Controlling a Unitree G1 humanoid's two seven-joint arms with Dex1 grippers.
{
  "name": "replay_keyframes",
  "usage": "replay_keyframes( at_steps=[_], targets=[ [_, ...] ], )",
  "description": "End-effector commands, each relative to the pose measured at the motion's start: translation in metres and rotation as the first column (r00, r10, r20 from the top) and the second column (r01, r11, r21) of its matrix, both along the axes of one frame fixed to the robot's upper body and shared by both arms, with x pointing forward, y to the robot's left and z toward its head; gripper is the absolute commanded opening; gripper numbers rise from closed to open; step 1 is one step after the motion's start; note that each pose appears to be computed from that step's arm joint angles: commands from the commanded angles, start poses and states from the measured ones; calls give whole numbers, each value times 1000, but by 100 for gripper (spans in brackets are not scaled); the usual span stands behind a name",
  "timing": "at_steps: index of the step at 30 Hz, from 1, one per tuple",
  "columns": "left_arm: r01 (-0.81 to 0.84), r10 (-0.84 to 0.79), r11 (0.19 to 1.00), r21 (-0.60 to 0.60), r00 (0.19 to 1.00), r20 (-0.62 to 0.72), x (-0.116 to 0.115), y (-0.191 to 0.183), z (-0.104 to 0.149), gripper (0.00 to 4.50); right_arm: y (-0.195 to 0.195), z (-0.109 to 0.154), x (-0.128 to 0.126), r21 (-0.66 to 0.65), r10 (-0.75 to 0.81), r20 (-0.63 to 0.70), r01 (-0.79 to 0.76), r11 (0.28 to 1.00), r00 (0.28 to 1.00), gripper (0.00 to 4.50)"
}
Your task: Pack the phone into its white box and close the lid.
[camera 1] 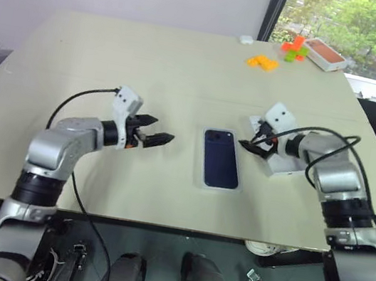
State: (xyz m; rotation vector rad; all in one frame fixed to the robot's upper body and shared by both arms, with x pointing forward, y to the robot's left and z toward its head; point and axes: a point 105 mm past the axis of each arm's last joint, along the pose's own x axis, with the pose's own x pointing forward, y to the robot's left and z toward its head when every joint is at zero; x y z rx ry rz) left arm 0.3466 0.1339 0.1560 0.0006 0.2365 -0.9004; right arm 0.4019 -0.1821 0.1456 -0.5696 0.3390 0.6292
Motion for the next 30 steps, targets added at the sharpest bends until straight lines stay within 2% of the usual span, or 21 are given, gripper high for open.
replay_keyframes(
  at_steps=[1, 3, 4, 7, 13, 16, 24, 30],
  targets=[
    [57, -54, 998, -32, 992, 111, -12, 2, 21, 448, -6, 21, 4, 48, -92, 60, 89, 995, 994, 450],
    [20, -15, 1000, -19, 976, 218, -13, 11, 27, 448, -12, 20, 1, 49, -136, 47, 134, 990, 990, 450],
    [15, -8, 999, -30, 974, 227, -14, 13, 27, 448, -16, 19, 0, 70, -166, 28, 164, 984, 986, 450],
    [-3, 9, 1000, -30, 973, 231, -16, 17, 23, 448, -26, 16, -5, 67, -221, -39, 223, 973, 975, 450],
    [-7, 15, 999, -43, 978, 206, -12, 10, 14, 448, -14, 37, -11, 228, -203, -247, 260, 938, 948, 450],
    [-8, 17, 999, -44, 980, 199, -9, 5, 12, 448, -13, 36, -13, 202, -224, -341, 304, 931, 913, 450],
    [-20, 32, 998, -60, 980, 197, -5, -2, 9, 448, -13, 21, -12, -16, -257, -357, 269, 963, 898, 450],
    [-47, 58, 997, -62, 982, 180, -5, -4, 3, 448, -9, 20, -4, -10, -283, -384, 302, 953, 879, 450]
  ],
)
